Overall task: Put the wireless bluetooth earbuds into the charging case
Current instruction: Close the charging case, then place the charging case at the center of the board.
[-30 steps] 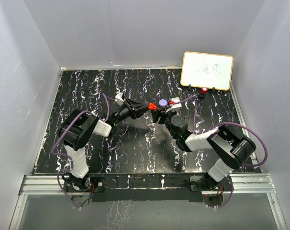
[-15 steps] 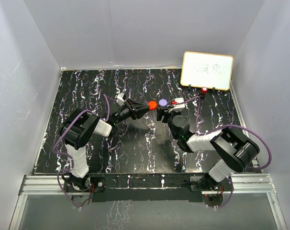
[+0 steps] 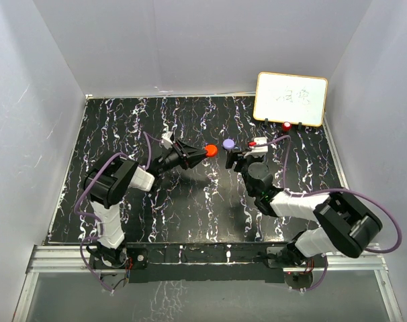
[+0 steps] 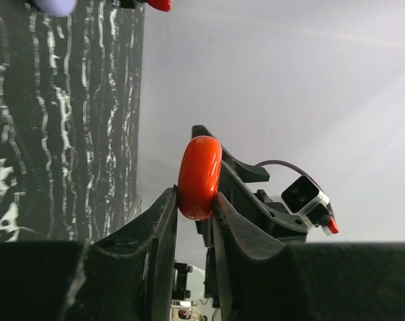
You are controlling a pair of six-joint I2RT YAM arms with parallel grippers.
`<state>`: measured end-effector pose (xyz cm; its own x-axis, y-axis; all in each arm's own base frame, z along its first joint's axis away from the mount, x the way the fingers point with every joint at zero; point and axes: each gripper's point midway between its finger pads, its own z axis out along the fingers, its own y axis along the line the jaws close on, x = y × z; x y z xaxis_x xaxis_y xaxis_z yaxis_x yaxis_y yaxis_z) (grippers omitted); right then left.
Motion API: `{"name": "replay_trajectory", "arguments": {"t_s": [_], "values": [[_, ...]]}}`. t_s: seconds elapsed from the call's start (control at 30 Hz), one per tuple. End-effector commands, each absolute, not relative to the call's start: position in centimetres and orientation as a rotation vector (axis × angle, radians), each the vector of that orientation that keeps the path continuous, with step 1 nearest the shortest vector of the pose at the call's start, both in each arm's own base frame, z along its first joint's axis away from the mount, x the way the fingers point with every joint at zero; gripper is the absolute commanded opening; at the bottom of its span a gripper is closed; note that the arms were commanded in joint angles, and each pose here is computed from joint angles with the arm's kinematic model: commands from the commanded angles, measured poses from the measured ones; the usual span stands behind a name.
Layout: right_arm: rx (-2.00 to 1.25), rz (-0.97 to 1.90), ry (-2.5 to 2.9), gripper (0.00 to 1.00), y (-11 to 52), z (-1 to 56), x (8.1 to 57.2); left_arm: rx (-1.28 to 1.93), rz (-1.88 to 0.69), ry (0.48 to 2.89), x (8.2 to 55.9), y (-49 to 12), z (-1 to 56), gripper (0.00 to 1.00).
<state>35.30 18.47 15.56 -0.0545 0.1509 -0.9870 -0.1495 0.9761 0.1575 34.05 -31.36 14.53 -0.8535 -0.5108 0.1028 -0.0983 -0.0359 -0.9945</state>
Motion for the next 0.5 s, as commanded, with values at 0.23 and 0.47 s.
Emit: {"name": "replay_trajectory", "arguments": {"t_s": [0.23,0.47], "values": [[0.021,0.253,1.725,0.86,17.5,16.5,33.9,-0.387,-1.630,2.186,34.3,-28.4,10.2,0.00],[0.057,0.282,1.707,0.93,16.9,18.1,33.5,-0.249,-1.397,2.294,36.2,-28.1,9.6,0.00]]}}
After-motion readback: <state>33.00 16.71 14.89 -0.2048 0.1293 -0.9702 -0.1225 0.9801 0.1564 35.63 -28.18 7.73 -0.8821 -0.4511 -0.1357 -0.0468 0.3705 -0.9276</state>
